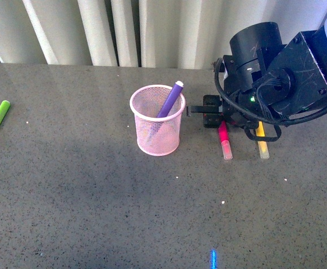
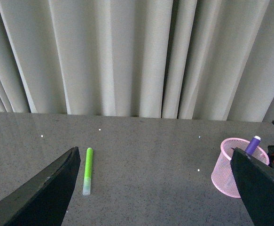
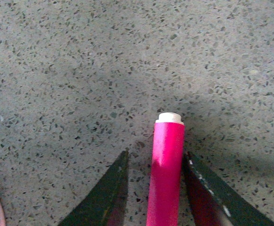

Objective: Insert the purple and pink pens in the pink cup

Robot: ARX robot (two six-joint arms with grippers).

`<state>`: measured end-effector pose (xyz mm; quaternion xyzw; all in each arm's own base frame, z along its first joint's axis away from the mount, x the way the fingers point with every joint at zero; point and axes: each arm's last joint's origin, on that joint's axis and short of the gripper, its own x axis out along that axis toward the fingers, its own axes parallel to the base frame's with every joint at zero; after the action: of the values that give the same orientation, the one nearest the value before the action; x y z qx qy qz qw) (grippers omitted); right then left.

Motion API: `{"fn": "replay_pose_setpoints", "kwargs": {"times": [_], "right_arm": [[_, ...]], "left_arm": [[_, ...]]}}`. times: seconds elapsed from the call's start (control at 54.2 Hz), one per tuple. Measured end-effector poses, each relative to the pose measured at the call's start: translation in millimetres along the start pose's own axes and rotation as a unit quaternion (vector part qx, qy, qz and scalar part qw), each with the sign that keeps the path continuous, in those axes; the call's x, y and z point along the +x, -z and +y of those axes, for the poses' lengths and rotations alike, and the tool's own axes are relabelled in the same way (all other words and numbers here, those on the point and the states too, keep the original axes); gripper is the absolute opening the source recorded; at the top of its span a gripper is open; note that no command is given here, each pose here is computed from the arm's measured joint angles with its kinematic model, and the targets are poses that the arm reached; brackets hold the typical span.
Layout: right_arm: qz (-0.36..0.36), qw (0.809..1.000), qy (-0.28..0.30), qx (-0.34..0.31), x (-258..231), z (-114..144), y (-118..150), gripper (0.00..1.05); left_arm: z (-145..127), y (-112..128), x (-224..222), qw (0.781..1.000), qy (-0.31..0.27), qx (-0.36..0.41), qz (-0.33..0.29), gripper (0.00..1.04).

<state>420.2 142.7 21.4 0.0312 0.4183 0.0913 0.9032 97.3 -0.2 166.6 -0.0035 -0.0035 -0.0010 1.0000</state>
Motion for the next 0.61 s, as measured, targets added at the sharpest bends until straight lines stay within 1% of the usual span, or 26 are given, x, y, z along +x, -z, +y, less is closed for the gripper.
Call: {"fn": "replay_pose_setpoints", "kwargs": {"times": [0.111,0.148,0.258,0.406,0.443,0.535,0.609], "right_arm": [[0.002,1.0,-0.002,-0.002,0,4,1,0.16],[0.002,1.0,-0.002,-0.002,0,4,1,0.13],[-0.001,1.0,0.002,0.001,-1,4,0,0.12],[-0.023,0.999,0.025,0.003,-4,1,-2,0.12],[-0.039,0.999,0.037,-0.002,-8,-2,-3,0.12],[-0.075,0.996,0.045,-0.017,-17,-4,-9,0.12],[-0.136,0.988,0.048,-0.046,-35,-3,-21,0.12]], "left_arm": [[0,0,0,1.0,0.0,0.0,0.0,0.98],[0,0,0,1.0,0.0,0.0,0.0,0.98],[0,0,0,1.0,0.0,0.0,0.0,0.98],[0,0,0,1.0,0.0,0.0,0.0,0.98],[0,0,0,1.0,0.0,0.0,0.0,0.98],[0,0,0,1.0,0.0,0.0,0.0,0.98],[0,0,0,1.0,0.0,0.0,0.0,0.98]]}}
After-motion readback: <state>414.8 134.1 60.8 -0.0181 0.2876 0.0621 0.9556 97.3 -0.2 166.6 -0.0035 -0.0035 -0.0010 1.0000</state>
